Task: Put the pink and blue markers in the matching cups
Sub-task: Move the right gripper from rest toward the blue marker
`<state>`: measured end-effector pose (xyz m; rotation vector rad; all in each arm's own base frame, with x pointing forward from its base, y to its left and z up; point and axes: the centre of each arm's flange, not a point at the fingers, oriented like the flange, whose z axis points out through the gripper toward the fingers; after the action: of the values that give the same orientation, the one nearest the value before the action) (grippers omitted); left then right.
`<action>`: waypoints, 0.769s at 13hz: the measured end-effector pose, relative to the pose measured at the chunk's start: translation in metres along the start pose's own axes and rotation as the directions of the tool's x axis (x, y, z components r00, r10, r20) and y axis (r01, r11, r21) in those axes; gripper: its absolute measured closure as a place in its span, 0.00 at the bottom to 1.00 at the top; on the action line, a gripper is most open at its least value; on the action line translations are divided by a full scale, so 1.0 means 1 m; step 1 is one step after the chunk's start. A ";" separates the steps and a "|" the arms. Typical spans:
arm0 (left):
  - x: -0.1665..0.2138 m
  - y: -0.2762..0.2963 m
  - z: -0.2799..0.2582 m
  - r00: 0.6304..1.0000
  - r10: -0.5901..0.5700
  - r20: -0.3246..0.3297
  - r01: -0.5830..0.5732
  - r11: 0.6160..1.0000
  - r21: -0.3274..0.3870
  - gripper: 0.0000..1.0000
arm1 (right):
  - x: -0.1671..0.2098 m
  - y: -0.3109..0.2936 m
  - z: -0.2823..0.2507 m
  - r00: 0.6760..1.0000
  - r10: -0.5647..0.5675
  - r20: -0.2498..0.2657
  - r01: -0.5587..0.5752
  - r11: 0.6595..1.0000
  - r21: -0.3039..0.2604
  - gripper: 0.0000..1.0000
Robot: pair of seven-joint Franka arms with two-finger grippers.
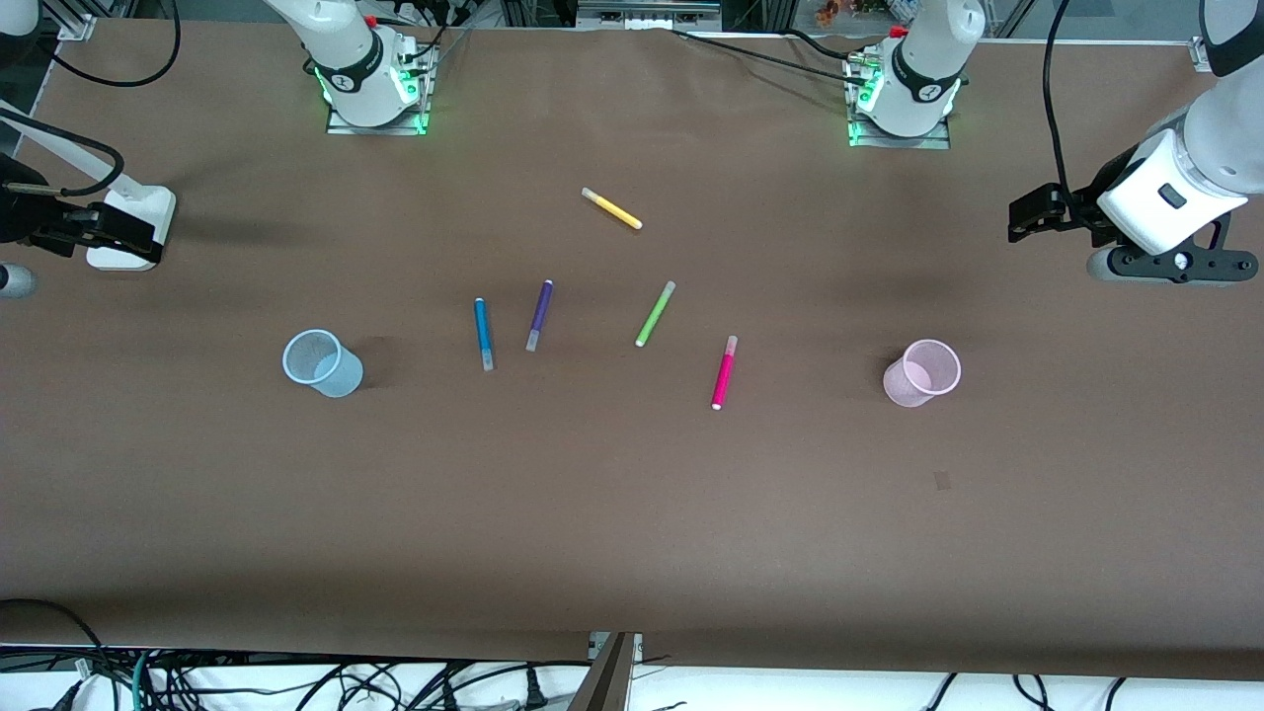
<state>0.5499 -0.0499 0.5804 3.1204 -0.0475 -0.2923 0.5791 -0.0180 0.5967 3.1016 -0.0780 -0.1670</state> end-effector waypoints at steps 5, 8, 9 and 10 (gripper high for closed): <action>0.000 0.000 0.000 1.000 0.000 0.000 0.000 1.000 0.000 0.00 | 0.000 0.000 0.000 1.000 -0.001 -0.001 0.001 1.000 0.000 0.00; 0.000 0.000 0.000 1.000 0.000 0.000 0.000 1.000 0.000 0.00 | 0.001 0.000 0.001 1.000 -0.001 0.001 0.001 1.000 0.000 0.00; 0.000 0.000 0.000 1.000 0.000 0.000 0.000 1.000 0.000 0.00 | 0.001 0.000 0.002 1.000 -0.001 0.004 0.001 1.000 0.000 0.00; 0.000 0.000 0.000 1.000 0.000 0.000 0.000 1.000 0.000 0.00 | 0.002 -0.001 0.004 1.000 -0.001 0.006 0.001 1.000 0.000 0.00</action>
<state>0.5500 -0.0499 0.5803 3.1204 -0.0474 -0.2923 0.5811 -0.0176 0.5926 3.1010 -0.0771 -0.1767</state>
